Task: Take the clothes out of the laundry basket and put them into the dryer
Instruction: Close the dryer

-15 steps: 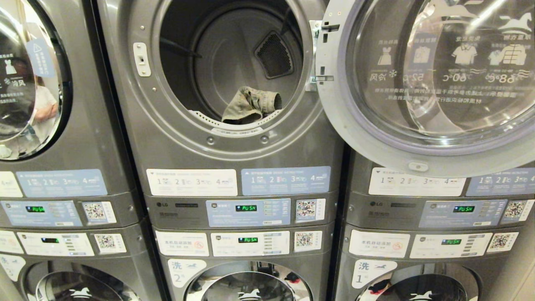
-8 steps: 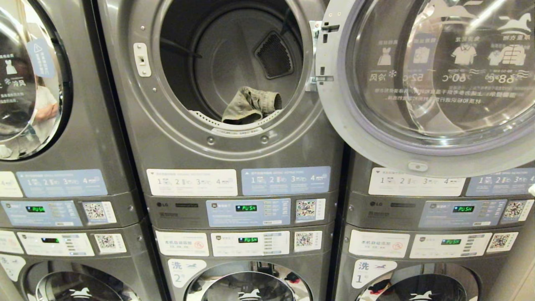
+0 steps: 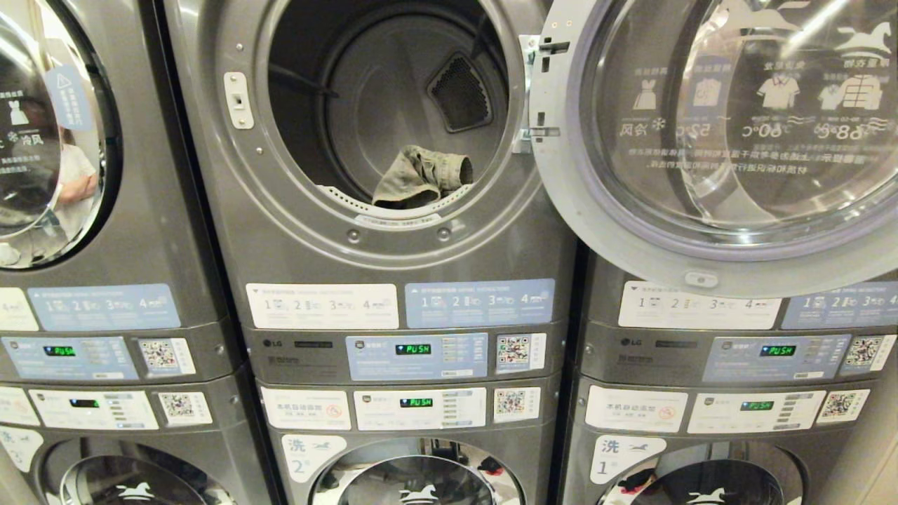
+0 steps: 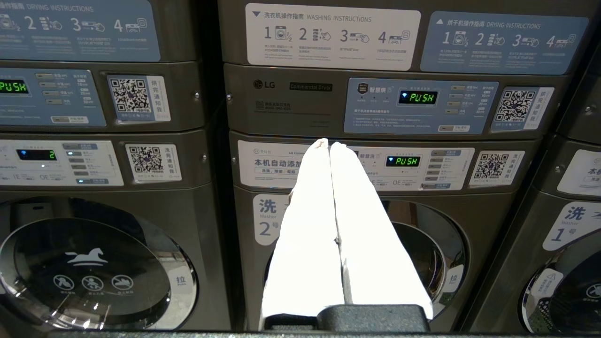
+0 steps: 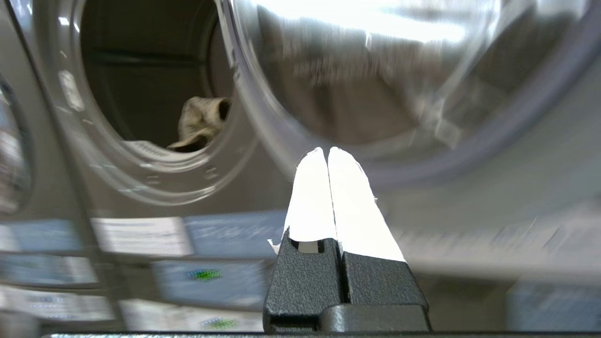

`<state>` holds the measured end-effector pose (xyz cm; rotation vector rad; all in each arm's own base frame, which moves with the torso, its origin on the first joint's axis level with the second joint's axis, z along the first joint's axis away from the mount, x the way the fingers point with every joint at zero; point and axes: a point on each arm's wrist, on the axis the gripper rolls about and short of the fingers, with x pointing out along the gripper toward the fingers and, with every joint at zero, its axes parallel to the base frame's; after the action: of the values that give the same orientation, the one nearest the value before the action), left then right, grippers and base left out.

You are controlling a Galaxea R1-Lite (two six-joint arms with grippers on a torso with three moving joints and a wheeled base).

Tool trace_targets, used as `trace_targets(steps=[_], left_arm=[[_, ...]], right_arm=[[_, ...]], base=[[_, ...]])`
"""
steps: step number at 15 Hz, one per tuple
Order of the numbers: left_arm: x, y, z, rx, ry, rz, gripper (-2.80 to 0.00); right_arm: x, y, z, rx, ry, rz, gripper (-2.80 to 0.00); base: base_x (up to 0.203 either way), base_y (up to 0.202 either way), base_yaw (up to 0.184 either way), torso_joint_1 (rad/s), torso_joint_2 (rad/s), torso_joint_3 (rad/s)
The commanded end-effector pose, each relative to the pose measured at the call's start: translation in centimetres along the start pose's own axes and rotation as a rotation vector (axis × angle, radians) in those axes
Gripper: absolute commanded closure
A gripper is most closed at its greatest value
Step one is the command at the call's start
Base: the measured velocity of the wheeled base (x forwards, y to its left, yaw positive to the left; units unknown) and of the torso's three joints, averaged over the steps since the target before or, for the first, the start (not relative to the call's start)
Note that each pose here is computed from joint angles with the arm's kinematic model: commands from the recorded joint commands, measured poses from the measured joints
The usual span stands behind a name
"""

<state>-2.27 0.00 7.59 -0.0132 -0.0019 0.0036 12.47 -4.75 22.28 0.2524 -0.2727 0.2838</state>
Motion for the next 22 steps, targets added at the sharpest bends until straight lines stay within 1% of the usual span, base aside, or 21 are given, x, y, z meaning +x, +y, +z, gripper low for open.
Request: trace_targets(steps=[1, 2, 4, 5, 6, 7, 10, 12, 15, 20, 22], left_arm=[[0.0, 0.0, 0.0, -0.001, 0.000, 0.001, 0.00], [0.0, 0.0, 0.0, -0.001, 0.000, 0.001, 0.00], [0.0, 0.0, 0.0, -0.001, 0.000, 0.001, 0.00], [0.0, 0.0, 0.0, -0.001, 0.000, 0.001, 0.00], [0.0, 0.0, 0.0, -0.001, 0.000, 0.001, 0.00], [0.0, 0.0, 0.0, -0.001, 0.000, 0.001, 0.00], [0.0, 0.0, 0.0, -0.001, 0.000, 0.001, 0.00], [0.0, 0.0, 0.0, -0.001, 0.000, 0.001, 0.00], [0.0, 0.0, 0.0, -0.001, 0.000, 0.001, 0.00], [0.0, 0.0, 0.0, -0.001, 0.000, 0.001, 0.00], [0.0, 0.0, 0.0, -0.001, 0.000, 0.001, 0.00]], right_arm=[[1.1, -1.3, -0.4, -0.097, -0.046, 0.006, 0.00], [1.4, -2.1, -0.9, -0.090, -0.053, -0.068, 0.00], [2.1, -4.8, -2.0, -0.025, -0.041, -0.349, 0.00], [2.5, -6.1, -2.0, 0.008, -0.025, -0.479, 0.00], [3.1, -7.0, -1.6, 0.028, -0.022, -0.551, 0.00], [3.7, -7.9, -1.3, 0.040, -0.022, -0.599, 0.00], [5.1, -10.3, -1.1, 0.042, -0.041, -0.708, 0.00], [5.8, -11.5, -1.4, 0.050, -0.025, -0.734, 0.00], [6.8, -12.6, -1.5, 0.049, -0.019, -0.721, 0.00], [7.6, -13.1, -1.8, 0.068, 0.029, -0.594, 0.00], [7.8, -12.9, -1.6, 0.074, 0.048, -0.521, 0.00]], base=[[0.000, 0.000, 0.000, 0.000, 0.00, 0.000], [0.000, 0.000, 0.000, 0.000, 0.00, 0.000], [0.000, 0.000, 0.000, 0.000, 0.00, 0.000], [0.000, 0.000, 0.000, 0.000, 0.00, 0.000], [0.000, 0.000, 0.000, 0.000, 0.00, 0.000], [0.000, 0.000, 0.000, 0.000, 0.00, 0.000], [0.000, 0.000, 0.000, 0.000, 0.00, 0.000], [0.000, 0.000, 0.000, 0.000, 0.00, 0.000], [0.000, 0.000, 0.000, 0.000, 0.00, 0.000], [0.000, 0.000, 0.000, 0.000, 0.00, 0.000], [0.000, 0.000, 0.000, 0.000, 0.00, 0.000]])
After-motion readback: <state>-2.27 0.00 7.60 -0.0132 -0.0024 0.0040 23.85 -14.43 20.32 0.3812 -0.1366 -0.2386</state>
